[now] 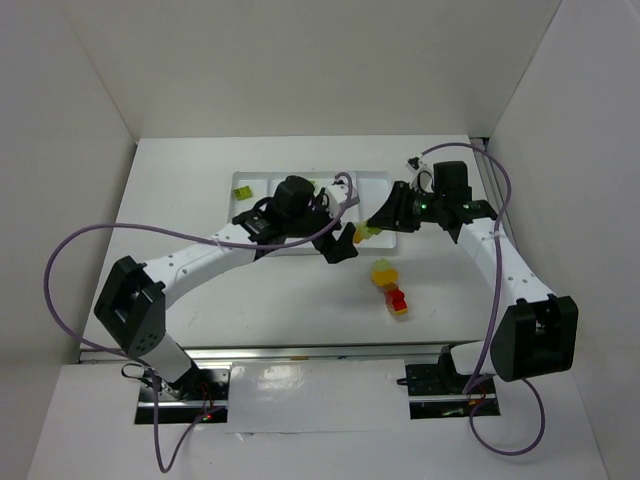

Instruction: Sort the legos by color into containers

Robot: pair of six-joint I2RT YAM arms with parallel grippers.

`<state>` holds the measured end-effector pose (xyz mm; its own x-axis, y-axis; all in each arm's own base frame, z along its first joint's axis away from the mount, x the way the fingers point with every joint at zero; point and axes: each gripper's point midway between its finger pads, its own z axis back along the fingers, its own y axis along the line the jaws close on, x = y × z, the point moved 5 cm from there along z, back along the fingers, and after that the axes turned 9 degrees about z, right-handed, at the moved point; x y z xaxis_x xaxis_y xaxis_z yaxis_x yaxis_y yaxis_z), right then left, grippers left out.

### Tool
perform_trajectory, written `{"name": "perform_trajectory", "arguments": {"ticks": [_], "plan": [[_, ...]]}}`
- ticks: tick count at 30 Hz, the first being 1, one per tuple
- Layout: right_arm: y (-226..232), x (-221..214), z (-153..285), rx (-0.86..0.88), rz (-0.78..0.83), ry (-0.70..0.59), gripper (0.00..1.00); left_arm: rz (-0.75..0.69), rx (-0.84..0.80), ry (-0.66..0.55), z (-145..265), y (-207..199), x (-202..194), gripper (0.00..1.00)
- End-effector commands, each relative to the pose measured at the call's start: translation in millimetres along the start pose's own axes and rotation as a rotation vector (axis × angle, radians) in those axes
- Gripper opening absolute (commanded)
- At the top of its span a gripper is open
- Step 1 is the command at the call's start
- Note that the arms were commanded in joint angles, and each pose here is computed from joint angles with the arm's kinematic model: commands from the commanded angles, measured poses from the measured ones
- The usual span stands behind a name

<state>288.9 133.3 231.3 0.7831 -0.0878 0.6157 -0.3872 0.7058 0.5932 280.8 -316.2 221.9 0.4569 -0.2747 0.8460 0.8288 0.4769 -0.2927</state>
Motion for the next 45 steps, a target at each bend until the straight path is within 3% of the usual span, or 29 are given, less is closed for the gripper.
{"name": "perform_trajectory", "arguments": {"ticks": [1,9,13,14,15,18,19,27,32,37,45], "plan": [[13.0,17.9,7.0,0.048,0.059,-0.048,0.24,-0.059,-0.029,-0.069,-8.4,-4.2,25.8,0.94],[13.0,17.9,7.0,0.048,0.059,-0.048,0.24,-0.033,-0.073,-0.073,-13.4,-9.2,30.0,0.72],[12.1,19.7,6.6,0.041,0.064,-0.058,0.24,-0.023,-0.071,-0.053,-15.8,-7.6,25.0,0.52],[12.1,19.7,6.6,0.041,0.064,-0.058,0.24,-0.019,-0.057,-0.047,-15.6,-5.8,23.5,0.37],[12.1,19.7,6.6,0.041,0.064,-0.058,0.24,-0.019,-0.057,-0.047,-15.6,-5.8,23.5,0.28],[9.6,20.5,6.2,0.02,0.064,-0.063,0.24,-0.008,-0.04,-0.049,-15.7,-4.1,23.7,0.04],[9.6,20.5,6.2,0.02,0.064,-0.063,0.24,0.008,-0.024,-0.043,-15.4,-2.6,22.2,0.0],[-5.1,27.9,16.8,-0.122,0.057,-0.137,0.23,0.185,-0.057,0.039,2.3,30.5,-26.2,0.0],[-10.9,33.9,12.0,-0.146,0.039,-0.171,0.23,0.274,0.063,-0.007,17.6,60.0,-19.6,0.0],[-15.7,27.9,2.8,-0.121,0.013,-0.156,0.23,0.391,0.082,0.01,0.9,86.0,-18.9,0.0],[-24.9,19.4,0.2,-0.162,0.003,-0.123,0.23,0.439,0.143,-0.014,2.5,105.5,-15.3,0.0]]}}
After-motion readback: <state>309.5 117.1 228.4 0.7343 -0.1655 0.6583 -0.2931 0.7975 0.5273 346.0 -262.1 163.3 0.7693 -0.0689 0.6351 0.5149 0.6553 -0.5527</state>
